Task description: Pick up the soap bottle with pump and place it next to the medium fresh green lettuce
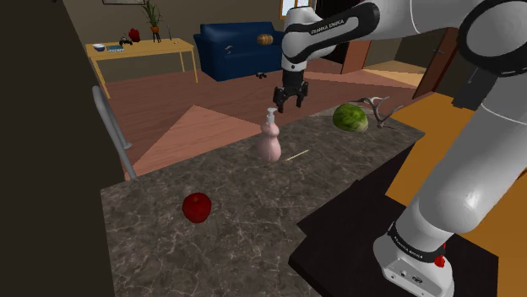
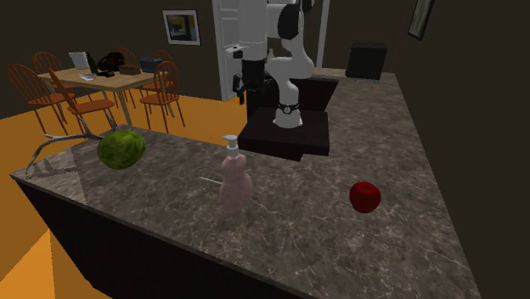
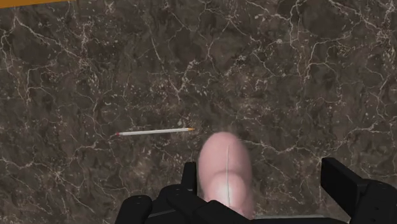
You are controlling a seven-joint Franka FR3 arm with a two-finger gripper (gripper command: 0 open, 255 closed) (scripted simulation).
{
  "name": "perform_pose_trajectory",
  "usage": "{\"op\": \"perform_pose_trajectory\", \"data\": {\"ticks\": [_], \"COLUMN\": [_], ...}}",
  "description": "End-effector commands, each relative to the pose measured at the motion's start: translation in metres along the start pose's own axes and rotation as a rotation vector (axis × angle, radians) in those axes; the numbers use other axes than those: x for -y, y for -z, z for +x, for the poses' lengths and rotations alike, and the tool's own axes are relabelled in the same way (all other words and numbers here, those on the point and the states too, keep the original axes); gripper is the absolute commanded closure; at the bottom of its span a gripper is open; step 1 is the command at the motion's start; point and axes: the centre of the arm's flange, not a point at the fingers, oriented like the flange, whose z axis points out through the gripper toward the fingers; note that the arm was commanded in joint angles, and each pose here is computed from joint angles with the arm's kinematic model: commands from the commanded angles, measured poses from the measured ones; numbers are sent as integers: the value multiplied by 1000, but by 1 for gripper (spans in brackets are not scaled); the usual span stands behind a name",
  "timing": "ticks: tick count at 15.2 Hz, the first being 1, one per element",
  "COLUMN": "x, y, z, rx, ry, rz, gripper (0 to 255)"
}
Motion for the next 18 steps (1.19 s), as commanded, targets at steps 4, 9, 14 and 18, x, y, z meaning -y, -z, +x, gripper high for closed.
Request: {"op": "perform_pose_trajectory", "data": {"ticks": [4,9,14,18], "x": [-3,-8,-10,-11], "y": [-23,-45,-66,-90], "z": [60,121,134,134], "rx": [-6,-12,-13,-13], "ry": [-15,-30,-33,-33], "rz": [-19,-38,-41,-41], "gripper": [0,0,0,0]}}
